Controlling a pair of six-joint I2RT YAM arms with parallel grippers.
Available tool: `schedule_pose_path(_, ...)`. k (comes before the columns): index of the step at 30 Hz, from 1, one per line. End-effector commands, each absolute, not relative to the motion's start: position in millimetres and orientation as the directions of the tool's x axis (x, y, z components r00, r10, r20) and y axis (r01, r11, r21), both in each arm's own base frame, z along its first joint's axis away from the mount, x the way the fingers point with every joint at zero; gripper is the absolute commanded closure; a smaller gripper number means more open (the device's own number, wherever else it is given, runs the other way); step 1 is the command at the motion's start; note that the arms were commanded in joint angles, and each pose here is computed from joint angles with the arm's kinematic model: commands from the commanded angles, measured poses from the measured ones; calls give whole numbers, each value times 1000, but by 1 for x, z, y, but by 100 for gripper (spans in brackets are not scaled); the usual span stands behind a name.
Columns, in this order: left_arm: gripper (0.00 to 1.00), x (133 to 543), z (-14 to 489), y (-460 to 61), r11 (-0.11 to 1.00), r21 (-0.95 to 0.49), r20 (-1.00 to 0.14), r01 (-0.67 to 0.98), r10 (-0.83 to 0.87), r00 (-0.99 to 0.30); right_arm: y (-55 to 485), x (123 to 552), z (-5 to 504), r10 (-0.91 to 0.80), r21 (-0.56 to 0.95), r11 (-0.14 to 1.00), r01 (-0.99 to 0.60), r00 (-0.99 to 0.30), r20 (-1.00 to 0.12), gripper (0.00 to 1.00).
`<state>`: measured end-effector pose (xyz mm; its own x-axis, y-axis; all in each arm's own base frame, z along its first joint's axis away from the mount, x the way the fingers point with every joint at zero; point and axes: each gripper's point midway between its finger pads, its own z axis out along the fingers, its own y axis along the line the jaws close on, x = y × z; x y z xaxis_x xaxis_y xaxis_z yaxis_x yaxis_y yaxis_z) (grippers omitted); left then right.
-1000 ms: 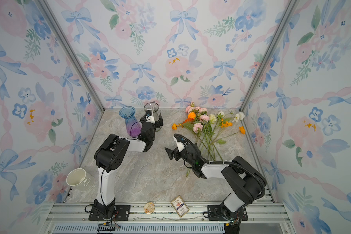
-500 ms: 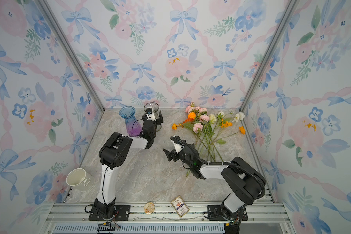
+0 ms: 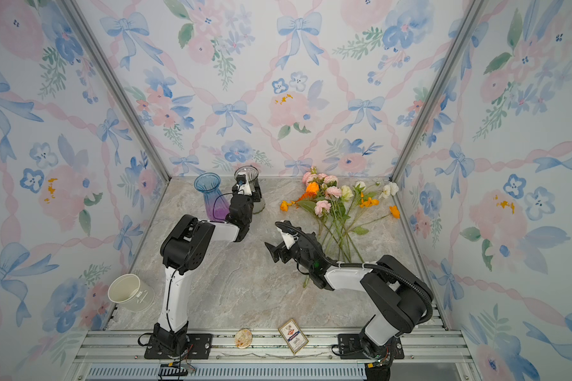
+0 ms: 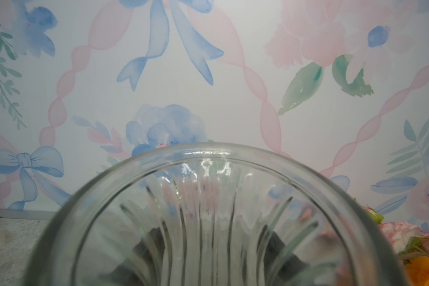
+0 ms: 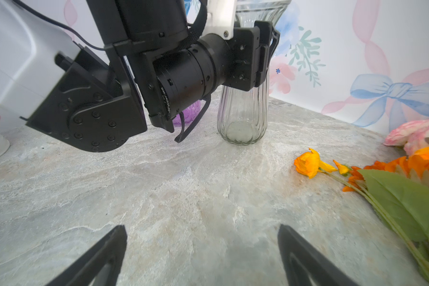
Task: Arrange flowers in a vase
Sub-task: Pick up the vase from the top-center of the table.
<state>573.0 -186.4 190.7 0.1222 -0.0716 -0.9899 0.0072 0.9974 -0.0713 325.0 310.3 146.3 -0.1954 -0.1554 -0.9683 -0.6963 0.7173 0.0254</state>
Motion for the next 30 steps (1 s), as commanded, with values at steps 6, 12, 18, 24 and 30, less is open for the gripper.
schedule_pose_path(6,46,573,189,-195,995,-37,-990,88,-49,133,318,326,149,-168,20,699,-715,-191,-967,3)
schedule_pose_path(12,55,557,196,-199,991,-9,-988,132,-30,154,318,326,148,-170,20,699,-715,-193,-966,3)
schedule_pose_path(18,64,532,220,-205,984,12,-981,176,-22,191,316,326,155,-149,32,704,-710,-190,-970,3)
schedule_pose_path(24,74,486,247,-212,972,-4,-972,235,-59,229,293,332,174,-38,112,737,-667,-205,-978,3)
schedule_pose_path(30,75,415,273,-218,965,-42,-957,260,-113,265,266,343,180,2,139,799,-585,-228,-974,3)
